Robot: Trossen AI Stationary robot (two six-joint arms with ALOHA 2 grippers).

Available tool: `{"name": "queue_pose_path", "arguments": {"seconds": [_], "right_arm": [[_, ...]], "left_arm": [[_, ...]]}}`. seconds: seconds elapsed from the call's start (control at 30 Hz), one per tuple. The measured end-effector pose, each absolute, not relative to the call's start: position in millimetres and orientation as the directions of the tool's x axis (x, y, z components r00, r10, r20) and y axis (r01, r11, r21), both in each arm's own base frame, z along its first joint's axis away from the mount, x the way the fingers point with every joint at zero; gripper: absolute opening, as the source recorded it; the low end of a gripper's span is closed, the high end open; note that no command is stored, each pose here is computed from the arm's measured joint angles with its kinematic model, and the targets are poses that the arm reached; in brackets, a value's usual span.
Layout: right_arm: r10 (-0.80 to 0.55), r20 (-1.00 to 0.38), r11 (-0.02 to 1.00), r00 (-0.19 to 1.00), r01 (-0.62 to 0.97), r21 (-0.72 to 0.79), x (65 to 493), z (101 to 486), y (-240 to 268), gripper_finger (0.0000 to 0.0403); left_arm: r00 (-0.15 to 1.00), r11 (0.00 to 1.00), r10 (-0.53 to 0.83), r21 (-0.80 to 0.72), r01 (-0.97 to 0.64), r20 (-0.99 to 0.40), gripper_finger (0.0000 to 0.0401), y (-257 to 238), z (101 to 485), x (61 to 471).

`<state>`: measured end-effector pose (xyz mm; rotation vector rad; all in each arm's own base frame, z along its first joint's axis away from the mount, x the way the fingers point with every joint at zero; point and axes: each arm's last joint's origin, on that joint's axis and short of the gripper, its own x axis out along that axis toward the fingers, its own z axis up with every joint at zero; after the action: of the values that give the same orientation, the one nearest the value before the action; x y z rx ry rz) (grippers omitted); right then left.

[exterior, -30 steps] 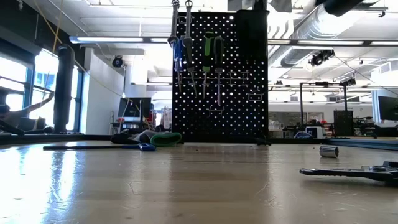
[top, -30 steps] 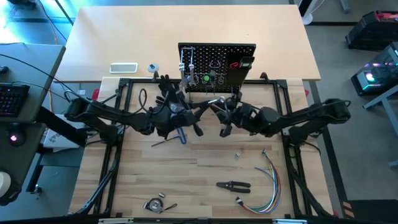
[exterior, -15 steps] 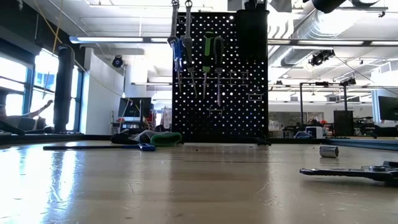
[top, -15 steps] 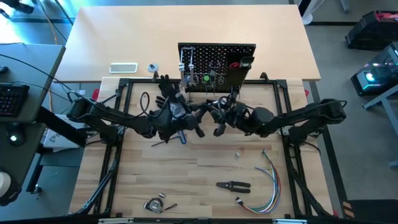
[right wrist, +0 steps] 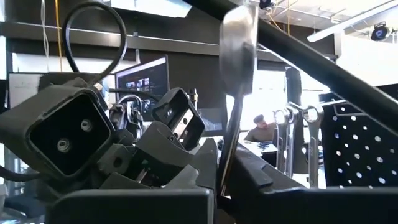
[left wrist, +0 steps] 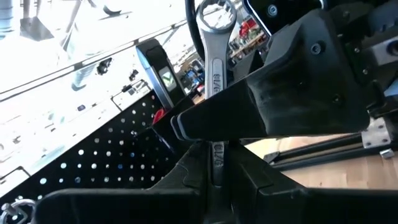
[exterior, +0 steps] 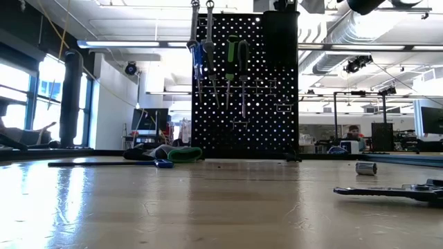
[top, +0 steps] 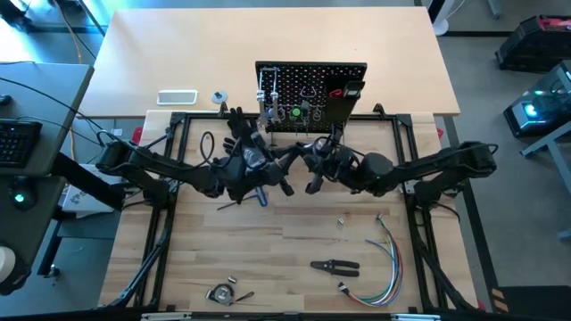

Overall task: Hang tools onto peg board
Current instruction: Hang the silver wrench on the pegboard

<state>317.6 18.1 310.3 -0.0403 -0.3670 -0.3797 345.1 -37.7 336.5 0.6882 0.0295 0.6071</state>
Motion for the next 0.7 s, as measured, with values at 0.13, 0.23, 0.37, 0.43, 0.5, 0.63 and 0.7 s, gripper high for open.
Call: {"name": "queue_pose_path", "arguments": {"seconds": [0.13, 0.23, 0.37, 0.43, 0.5, 0.63, 0.7], "right_arm": [[-0.352, 0.346, 0.929, 0.869, 0.371, 0.014, 318.8, 308.1, 11.6, 0.0010], [-0.340, 0.341, 0.931, 0.876, 0.364, -0.005, 319.7, 306.7, 7.4, 0.0006], [-0.336, 0.328, 0.932, 0.883, 0.362, -0.018, 320.8, 304.3, 2.4, 0.0005], [-0.334, 0.328, 0.933, 0.884, 0.359, -0.017, 321.0, 304.2, 0.8, 0.0005], [-0.328, 0.327, 0.936, 0.886, 0.351, -0.014, 321.1, 304.1, 0.0, 0.0005], [-0.326, 0.290, 0.937, 0.900, 0.349, -0.029, 320.4, 302.8, 0.1, 0.0004], [-0.319, 0.264, 0.939, 0.910, 0.341, -0.041, 318.9, 303.0, 2.3, 0.0003]], "left_arm": [[0.820, 0.602, 0.556, 0.614, -0.510, 0.136, 0.0032, -37.4, 333.1, 345.3], [0.815, 0.607, 0.571, 0.614, -0.504, 0.104, 0.0060, -38.3, 330.6, 345.1], [0.799, 0.596, 0.598, 0.632, -0.495, 0.061, 0.0098, -39.6, 325.9, 344.7], [0.795, 0.592, 0.605, 0.639, -0.491, 0.051, 0.0109, -41.1, 325.1, 343.9], [0.788, 0.589, 0.614, 0.638, -0.495, 0.045, 0.0114, -43.1, 324.9, 343.2], [0.766, 0.553, 0.642, 0.670, -0.496, 0.037, 0.0117, -49.6, 324.1, 341.1], [0.758, 0.530, 0.651, 0.694, -0.488, 0.035, 0.0117, -54.2, 325.6, 338.3]]}}
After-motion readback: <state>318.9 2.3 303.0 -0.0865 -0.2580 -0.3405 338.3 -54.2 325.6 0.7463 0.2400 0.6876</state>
